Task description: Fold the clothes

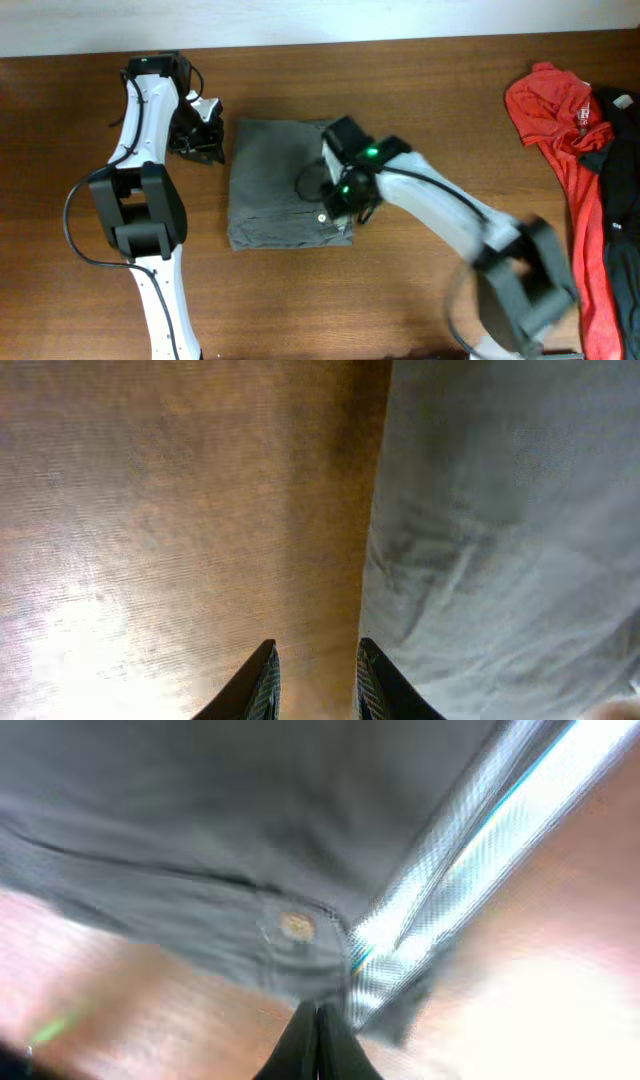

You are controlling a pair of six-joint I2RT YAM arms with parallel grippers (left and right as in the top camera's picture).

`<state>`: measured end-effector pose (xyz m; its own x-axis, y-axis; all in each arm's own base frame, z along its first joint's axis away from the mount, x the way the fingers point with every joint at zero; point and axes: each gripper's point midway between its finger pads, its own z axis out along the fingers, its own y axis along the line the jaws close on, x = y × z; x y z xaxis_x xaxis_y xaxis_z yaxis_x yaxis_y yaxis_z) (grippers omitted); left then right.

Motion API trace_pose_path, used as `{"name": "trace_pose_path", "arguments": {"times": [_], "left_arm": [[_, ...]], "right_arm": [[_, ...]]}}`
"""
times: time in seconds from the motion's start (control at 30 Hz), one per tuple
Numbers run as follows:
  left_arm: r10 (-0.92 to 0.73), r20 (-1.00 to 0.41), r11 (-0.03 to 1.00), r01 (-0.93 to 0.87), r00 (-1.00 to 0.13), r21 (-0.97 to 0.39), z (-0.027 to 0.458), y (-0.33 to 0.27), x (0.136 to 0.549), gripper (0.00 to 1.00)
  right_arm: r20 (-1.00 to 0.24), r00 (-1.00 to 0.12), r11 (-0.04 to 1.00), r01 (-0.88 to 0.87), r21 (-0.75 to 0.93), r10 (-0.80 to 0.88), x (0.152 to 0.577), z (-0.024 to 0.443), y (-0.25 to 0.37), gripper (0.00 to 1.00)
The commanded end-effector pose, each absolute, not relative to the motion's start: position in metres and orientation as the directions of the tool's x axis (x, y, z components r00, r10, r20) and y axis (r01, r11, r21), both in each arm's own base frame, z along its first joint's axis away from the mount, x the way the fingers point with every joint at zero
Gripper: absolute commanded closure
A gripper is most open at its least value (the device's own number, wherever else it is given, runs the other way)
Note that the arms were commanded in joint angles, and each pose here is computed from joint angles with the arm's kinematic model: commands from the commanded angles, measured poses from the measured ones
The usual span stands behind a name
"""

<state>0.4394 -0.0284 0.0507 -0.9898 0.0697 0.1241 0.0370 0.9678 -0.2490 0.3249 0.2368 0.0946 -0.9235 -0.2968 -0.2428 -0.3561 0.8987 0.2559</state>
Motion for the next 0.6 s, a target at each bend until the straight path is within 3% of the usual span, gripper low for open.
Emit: {"name": "trace_pose_path", "arguments": {"times": [0.0,0.1,0.27,0.4,0.57], "left_arm": [[0.061,-0.047,0.943,0.073,-0.997,-0.324,0.119,-0.028,0.451,0.73],[0.063,-0.154,0.93,0.114,-0.986,-0.35,0.165,-0.037,0.449,0.69],[0.098,-0.268,0.932,0.183,-0.959,-0.314,0.212,-0.05,0.441,0.69],[0.142,-0.307,0.964,0.202,-0.941,-0.174,0.228,-0.046,0.437,0.69],[0.171,-0.304,0.958,0.23,-0.937,-0.172,0.229,-0.058,0.433,0.65]], "right_arm": [[-0.517,-0.77,0.877,-0.474,0.073,-0.373,0.363,0.162,0.214,0.96],[-0.649,-0.68,0.871,-0.488,0.054,-0.341,0.396,0.185,0.219,0.96],[-0.701,-0.647,0.869,-0.489,0.079,-0.301,0.439,0.159,0.233,0.96],[-0.646,-0.708,0.862,-0.485,0.15,-0.286,0.456,0.098,0.239,0.96],[-0.541,-0.81,0.906,-0.379,0.188,-0.227,0.465,0.033,0.212,0.96]]}}
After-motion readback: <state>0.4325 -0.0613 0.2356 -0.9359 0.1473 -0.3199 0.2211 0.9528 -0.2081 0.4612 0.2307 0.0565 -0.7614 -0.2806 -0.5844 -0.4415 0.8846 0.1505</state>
